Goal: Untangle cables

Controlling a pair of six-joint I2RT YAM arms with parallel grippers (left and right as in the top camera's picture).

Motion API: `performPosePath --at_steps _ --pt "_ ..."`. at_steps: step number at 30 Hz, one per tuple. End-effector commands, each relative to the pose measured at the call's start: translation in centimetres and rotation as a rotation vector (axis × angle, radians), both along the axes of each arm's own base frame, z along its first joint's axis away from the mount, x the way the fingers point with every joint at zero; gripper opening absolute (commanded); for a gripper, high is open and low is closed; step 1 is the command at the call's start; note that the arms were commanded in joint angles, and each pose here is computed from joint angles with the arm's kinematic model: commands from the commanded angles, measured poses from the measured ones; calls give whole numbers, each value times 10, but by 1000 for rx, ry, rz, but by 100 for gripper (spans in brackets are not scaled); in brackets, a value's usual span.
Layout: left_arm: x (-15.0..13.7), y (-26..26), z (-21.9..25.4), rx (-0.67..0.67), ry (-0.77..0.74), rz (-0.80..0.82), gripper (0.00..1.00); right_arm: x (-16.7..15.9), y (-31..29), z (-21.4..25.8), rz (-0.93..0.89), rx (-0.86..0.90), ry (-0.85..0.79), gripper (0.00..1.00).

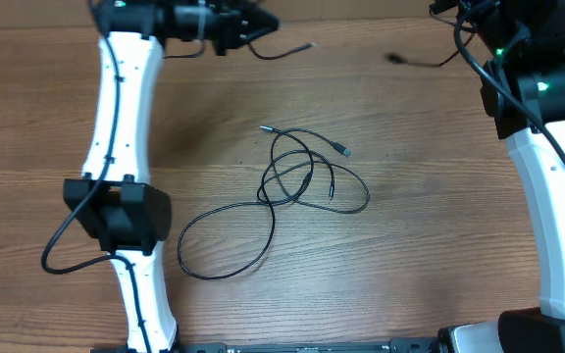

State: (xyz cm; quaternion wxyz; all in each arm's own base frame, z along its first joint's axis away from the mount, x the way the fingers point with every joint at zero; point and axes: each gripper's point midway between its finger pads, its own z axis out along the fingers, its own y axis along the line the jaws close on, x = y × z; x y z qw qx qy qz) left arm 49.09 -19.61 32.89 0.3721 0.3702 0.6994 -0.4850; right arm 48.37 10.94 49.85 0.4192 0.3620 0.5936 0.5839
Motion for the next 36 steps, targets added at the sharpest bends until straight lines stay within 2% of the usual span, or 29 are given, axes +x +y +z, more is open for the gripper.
performPosePath --at_steps 1,2,3,4,6,11,16,21,26,30,36 --pt "-16 8 22 -161 39 -107 4 14 -8 -16 -45 -107 4 61" --pt "-21 10 29 -200 40 -135 4 18 -9 -26 -51 -112 36 79" --pt "-23 12 32 -217 41 -146 4 20 -10 -31 -55 -114 50 84" --pt "-26 15 37 -243 42 -164 4 24 -11 -45 -65 -122 97 94" --pt "-25 17 38 -238 65 -148 4 27 -14 -62 -77 -159 147 99" --pt "-4 28 18 -132 150 0 4 29 -14 -114 -35 -366 251 100" --pt "17 42 -17 30 259 203 4 29 -9 -165 74 -665 291 100" --pt "20 49 -32 95 298 265 4 30 6 -228 240 -911 339 100" --pt "29 60 -43 158 319 348 4 30 34 -275 386 -1028 351 100" --pt "40 86 -68 294 376 524 4 28 64 -308 466 -1055 374 100" --pt "40 127 -100 521 417 713 4 24 113 -354 539 -1064 410 100"
